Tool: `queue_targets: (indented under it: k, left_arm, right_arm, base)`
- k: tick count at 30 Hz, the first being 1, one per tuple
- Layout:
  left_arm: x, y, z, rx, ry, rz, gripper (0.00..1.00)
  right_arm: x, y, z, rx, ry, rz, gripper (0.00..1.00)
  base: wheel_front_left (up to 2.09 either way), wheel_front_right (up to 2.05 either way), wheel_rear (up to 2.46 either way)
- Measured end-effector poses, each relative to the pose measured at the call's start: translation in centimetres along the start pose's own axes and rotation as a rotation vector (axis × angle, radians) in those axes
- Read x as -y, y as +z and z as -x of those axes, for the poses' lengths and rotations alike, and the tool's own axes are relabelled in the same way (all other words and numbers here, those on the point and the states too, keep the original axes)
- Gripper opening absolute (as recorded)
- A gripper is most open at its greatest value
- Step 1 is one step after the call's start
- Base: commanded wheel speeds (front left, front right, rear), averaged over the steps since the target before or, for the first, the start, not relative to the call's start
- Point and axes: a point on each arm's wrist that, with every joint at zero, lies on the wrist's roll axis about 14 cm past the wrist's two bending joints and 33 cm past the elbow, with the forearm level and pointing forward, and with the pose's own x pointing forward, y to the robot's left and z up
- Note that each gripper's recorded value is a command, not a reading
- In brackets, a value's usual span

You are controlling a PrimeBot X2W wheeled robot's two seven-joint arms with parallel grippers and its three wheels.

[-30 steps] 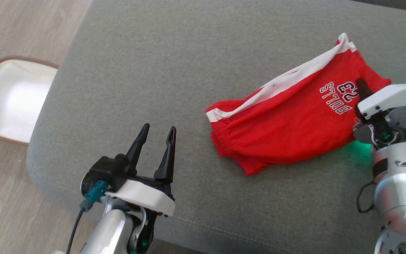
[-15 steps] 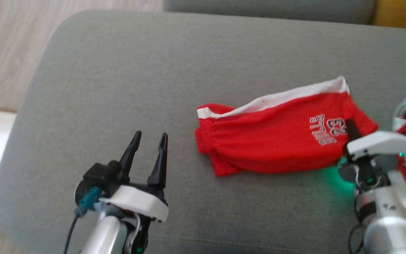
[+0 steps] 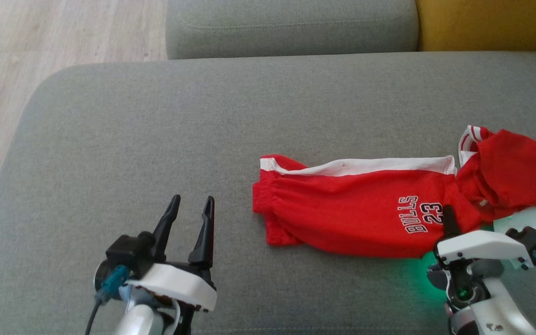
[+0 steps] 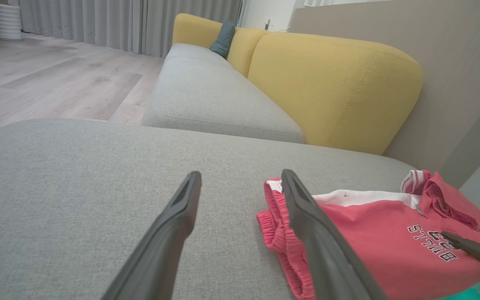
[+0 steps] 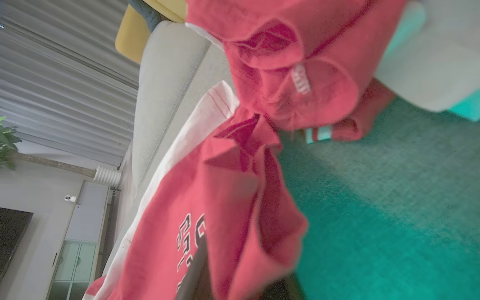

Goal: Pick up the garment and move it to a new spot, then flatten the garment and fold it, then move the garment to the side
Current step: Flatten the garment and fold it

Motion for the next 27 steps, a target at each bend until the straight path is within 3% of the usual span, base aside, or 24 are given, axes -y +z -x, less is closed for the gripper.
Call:
queue_targets:
  k: [14,21,27]
  left_arm:
    - [-1.2,0.7,2.0,0.024,0.048,-0.014,1.0]
    - [-2.4,0.3,4.1,0.017,0.105,-0.008,1.0]
    - [-3.5,0.7,5.1,0.032,0.151,-0.009,1.0]
  right_arm:
    - [-8.1,-1.7,0.1,0.008,0.239,0.078,0.0]
    - [-13.4,-5.1,1.2,-0.07,0.401,0.114,0.0]
    - [-15.9,-8.5,1.8,-0.153,0.476,0.155,0.0]
  base:
    - [0.0,0.0,0.0]
    - [0.0,0.0,0.0]
    - [0.0,0.0,0.0]
